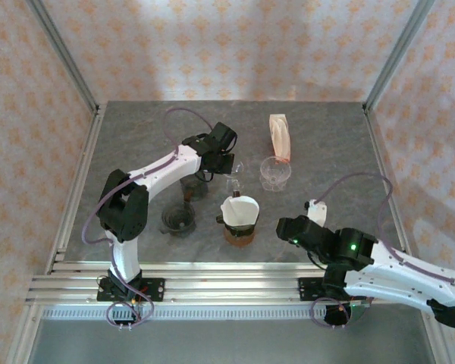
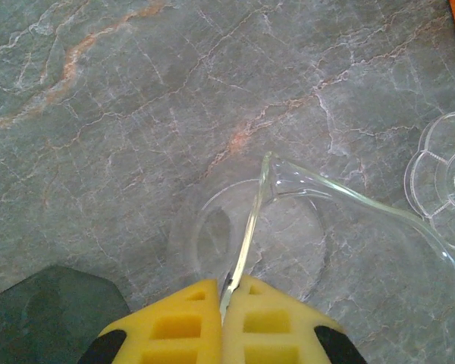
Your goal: Place the coffee filter in the dripper
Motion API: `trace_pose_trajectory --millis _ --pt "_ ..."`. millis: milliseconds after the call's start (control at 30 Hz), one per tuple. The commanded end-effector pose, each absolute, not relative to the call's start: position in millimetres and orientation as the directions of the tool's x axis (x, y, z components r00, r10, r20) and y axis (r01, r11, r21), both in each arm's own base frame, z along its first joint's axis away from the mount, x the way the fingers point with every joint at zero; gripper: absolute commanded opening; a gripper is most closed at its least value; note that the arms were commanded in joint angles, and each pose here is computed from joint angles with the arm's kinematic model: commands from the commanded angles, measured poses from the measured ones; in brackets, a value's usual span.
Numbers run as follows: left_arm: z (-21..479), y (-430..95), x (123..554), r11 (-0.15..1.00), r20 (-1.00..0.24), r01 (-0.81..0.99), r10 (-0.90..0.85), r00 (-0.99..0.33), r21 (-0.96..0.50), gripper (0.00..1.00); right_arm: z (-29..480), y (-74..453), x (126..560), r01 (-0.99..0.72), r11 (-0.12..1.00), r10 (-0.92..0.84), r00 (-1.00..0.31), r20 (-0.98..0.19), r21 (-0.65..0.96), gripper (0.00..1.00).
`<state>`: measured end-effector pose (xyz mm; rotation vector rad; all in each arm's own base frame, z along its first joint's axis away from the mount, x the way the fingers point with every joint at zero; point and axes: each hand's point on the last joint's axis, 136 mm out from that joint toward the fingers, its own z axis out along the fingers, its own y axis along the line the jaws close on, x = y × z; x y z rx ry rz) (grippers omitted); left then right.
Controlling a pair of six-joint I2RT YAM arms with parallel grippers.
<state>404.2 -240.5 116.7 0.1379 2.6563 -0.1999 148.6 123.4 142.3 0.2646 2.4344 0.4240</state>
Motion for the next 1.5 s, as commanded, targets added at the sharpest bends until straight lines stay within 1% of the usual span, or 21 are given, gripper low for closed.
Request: trace_pose_trajectory --millis 0,167,267,433,633,700,900,1033,1200,1333,1467 --pt "138.1 -232.9 408.4 0.987 -0.489 0.114 0.043 -0.871 -0.117 0.0 134.4 114.0 144.3 0.107 0.918 0.321 -0.766 -0.557 0.382 0.76" --pt "153.7 -227.3 410.3 0.98 -0.499 0.082 -0.019 -0.866 -0.18 0.0 126.6 123.6 138.5 0.063 0.88 0.337 -0.781 -0.526 0.47 0.75" --pt "164.8 -221.3 412.0 0.976 -0.51 0.061 -0.057 -0.858 -0.211 0.0 114.9 137.6 131.9 0.028 0.862 0.311 -0.817 -0.485 0.506 0.68" --pt "184.0 -210.1 411.4 0.967 -0.524 0.033 -0.108 -0.845 -0.252 0.0 85.2 173.8 116.7 -0.022 0.798 0.261 -0.888 -0.379 0.602 0.57" --pt "198.2 -189.1 398.7 0.951 -0.529 0.003 -0.17 -0.831 -0.31 0.0 74.3 194.0 108.9 -0.072 0.753 0.248 -0.89 -0.383 0.654 0.45" --pt "202.0 -180.3 394.3 0.947 -0.525 -0.01 -0.187 -0.83 -0.321 0.0 69.6 202.0 105.4 -0.076 0.728 0.246 -0.898 -0.364 0.681 0.41" --pt "206.3 -162.2 382.2 0.945 -0.53 -0.033 -0.212 -0.821 -0.325 0.0 61.6 221.0 98.0 -0.09 0.654 0.24 -0.917 -0.319 0.751 0.35" --pt "205.5 -161.7 381.0 0.936 -0.523 -0.035 -0.226 -0.822 -0.35 0.0 61.8 225.9 99.6 -0.095 0.651 0.24 -0.916 -0.323 0.753 0.33" --pt "206.1 -172.5 391.9 0.915 -0.527 -0.028 -0.256 -0.81 -0.401 0.0 58.0 233.0 103.3 -0.088 0.663 0.242 -0.915 -0.324 0.744 0.32" --pt "224.4 -169.9 403.3 0.91 -0.569 -0.039 -0.291 -0.769 -0.412 0.0 53.7 238.8 108.3 -0.072 0.668 0.261 -0.909 -0.323 0.741 0.29" --pt "248.2 -163.0 408.6 0.905 -0.605 -0.044 -0.318 -0.73 -0.423 0.0 53.4 247.0 112.1 -0.069 0.663 0.272 -0.906 -0.325 0.746 0.28"
